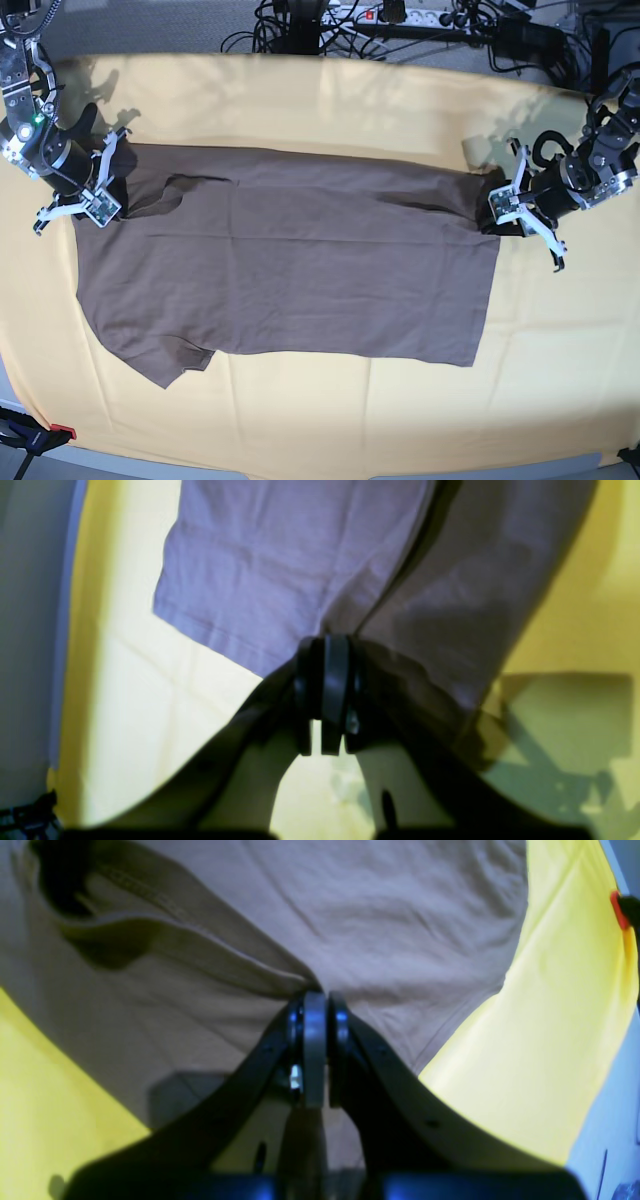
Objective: Fold the T-shirt properly
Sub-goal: 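Lay the shirt edge down and open both grippers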
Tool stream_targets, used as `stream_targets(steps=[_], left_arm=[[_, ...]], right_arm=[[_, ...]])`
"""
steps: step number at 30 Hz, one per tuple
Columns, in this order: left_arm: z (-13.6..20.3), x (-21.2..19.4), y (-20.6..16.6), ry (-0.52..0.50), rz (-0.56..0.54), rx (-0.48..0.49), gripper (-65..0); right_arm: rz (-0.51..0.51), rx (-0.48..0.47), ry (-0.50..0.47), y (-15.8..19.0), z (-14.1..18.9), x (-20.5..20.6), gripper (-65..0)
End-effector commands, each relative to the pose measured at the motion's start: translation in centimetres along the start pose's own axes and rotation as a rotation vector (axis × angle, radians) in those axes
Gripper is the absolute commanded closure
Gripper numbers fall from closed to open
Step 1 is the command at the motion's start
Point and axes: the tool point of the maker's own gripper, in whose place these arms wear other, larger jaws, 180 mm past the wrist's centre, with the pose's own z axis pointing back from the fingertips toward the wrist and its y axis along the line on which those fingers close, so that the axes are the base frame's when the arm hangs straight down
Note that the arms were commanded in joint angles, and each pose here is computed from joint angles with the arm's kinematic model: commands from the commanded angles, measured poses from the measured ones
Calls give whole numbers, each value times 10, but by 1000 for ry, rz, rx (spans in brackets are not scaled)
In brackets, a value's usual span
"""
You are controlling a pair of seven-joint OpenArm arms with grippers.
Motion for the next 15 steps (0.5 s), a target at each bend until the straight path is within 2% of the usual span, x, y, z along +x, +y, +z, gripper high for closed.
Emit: stream_targets(steps=[1,8,15], left_arm=[[7,3,21,-9,-17,59,0],[9,1,40,4,-34,165,0],[8,2,39,0,-26,167,0]], right_arm=[[12,-31,-30,-14,3,8,0],[-6,-36,-28,-17,-1,2,0],[-42,-98,-41,-27,-2,5,0]])
